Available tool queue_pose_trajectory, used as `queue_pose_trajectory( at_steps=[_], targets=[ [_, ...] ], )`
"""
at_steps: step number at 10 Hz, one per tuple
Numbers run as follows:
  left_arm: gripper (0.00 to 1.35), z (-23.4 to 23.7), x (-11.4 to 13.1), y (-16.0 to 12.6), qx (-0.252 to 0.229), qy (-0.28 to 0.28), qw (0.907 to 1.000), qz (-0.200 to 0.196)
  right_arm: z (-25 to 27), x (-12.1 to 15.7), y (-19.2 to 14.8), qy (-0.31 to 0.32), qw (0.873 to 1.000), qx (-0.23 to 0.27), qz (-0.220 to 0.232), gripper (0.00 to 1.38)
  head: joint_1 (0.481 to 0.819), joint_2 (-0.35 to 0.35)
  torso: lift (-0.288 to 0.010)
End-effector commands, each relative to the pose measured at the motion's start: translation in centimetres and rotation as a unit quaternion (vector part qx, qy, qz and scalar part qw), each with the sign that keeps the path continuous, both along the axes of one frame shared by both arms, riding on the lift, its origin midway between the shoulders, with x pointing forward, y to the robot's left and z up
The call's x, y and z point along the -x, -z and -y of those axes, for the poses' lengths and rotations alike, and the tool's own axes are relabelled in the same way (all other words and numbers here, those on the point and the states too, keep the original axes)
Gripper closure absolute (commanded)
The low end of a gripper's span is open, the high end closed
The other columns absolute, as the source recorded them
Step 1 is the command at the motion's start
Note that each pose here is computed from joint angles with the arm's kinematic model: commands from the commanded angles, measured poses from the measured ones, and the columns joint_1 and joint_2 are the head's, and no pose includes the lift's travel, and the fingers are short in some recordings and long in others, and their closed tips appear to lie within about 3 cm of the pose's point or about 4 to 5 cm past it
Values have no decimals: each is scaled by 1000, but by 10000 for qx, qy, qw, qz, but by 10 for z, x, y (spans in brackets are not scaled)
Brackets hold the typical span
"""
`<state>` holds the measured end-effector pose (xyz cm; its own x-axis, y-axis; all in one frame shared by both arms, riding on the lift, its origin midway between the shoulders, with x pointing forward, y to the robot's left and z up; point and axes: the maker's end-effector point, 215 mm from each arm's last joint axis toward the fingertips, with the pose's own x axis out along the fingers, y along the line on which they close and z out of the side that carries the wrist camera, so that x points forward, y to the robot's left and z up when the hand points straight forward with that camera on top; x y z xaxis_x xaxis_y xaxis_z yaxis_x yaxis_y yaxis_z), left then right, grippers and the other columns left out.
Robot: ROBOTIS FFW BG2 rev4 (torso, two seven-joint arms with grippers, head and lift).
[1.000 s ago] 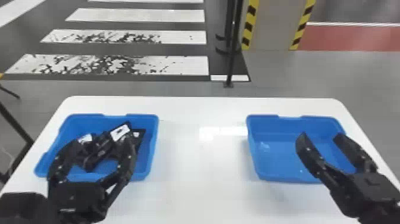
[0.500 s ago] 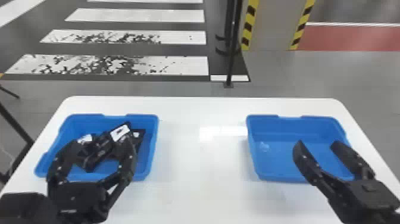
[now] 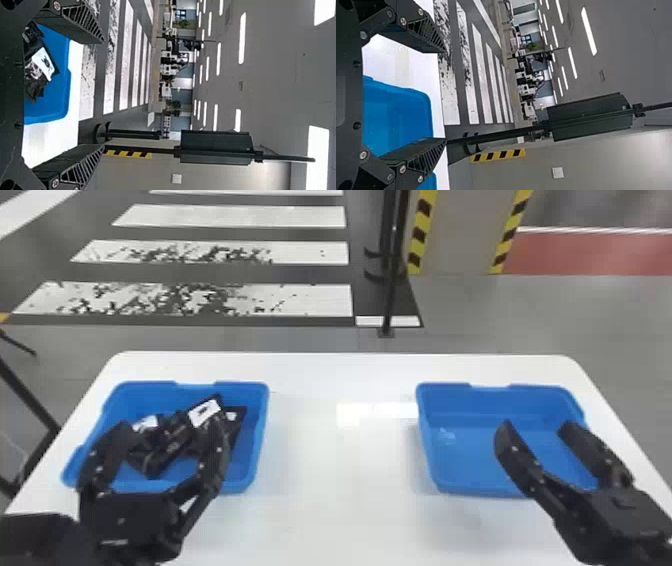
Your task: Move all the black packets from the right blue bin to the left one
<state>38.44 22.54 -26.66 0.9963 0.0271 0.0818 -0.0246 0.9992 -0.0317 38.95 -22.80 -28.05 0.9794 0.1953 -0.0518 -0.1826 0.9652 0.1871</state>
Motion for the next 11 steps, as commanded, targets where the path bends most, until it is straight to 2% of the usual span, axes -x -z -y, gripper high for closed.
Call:
queue_pose_trajectory(
  at_steps=[1, 11],
  targets=[
    [98, 0, 0, -1, 0, 4, 10000, 21, 0, 0, -1, -8, 10000, 4, 8, 260, 695, -4, -140],
    [104, 7, 0, -10, 123, 74, 9999, 61, -2, -1, -9, 1, 9999, -7, 159, 259, 695, -9, -140]
  ],
)
